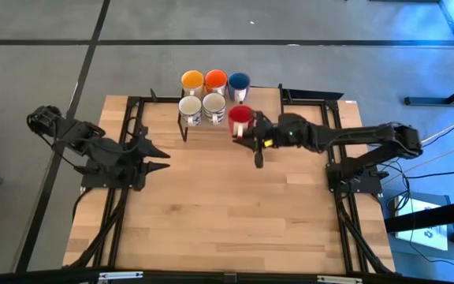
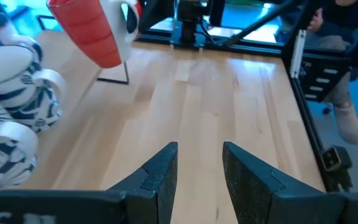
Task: Place coffee mugs
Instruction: Put the red mug on the shelf
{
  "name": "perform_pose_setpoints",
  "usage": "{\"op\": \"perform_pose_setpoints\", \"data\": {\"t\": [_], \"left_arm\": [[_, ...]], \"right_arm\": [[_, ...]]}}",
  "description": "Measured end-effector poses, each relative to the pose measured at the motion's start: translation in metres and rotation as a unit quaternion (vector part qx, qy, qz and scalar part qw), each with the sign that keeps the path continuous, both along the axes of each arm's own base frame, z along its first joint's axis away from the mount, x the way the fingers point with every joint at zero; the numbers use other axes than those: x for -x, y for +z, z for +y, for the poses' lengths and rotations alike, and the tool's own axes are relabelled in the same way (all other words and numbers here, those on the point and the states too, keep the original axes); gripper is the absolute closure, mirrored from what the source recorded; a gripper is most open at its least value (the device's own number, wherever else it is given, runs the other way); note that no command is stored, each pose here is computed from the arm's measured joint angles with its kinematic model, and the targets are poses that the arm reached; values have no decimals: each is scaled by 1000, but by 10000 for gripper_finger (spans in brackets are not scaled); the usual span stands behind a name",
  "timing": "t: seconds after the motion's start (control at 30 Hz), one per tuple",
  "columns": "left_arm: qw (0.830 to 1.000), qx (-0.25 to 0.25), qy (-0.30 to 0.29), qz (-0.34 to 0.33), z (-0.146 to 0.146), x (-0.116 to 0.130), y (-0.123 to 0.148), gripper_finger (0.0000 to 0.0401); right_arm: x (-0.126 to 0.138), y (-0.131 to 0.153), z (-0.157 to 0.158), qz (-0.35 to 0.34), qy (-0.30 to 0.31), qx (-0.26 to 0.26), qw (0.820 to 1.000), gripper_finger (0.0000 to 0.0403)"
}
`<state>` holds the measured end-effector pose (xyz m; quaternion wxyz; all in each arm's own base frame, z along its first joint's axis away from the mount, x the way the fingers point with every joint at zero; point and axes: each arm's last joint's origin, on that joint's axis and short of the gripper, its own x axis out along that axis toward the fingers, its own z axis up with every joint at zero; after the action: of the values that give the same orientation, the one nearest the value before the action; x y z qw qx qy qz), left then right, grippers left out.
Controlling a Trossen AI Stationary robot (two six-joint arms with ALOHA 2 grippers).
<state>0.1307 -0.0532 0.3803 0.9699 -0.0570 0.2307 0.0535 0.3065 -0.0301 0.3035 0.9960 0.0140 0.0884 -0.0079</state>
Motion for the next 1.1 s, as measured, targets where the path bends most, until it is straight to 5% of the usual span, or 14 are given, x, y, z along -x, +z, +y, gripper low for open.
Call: {"op": "perform_pose_setpoints", "data": {"t": [0.47,1.1], "left_arm": [[999,-2,35,0,8,-4,0,280],[998,2,60,-2,14,-6,0,280]], "right_arm": [[5,-11,-59,15,27,49,998,386],[-11,-46,-78,62,22,77,995,386]]}}
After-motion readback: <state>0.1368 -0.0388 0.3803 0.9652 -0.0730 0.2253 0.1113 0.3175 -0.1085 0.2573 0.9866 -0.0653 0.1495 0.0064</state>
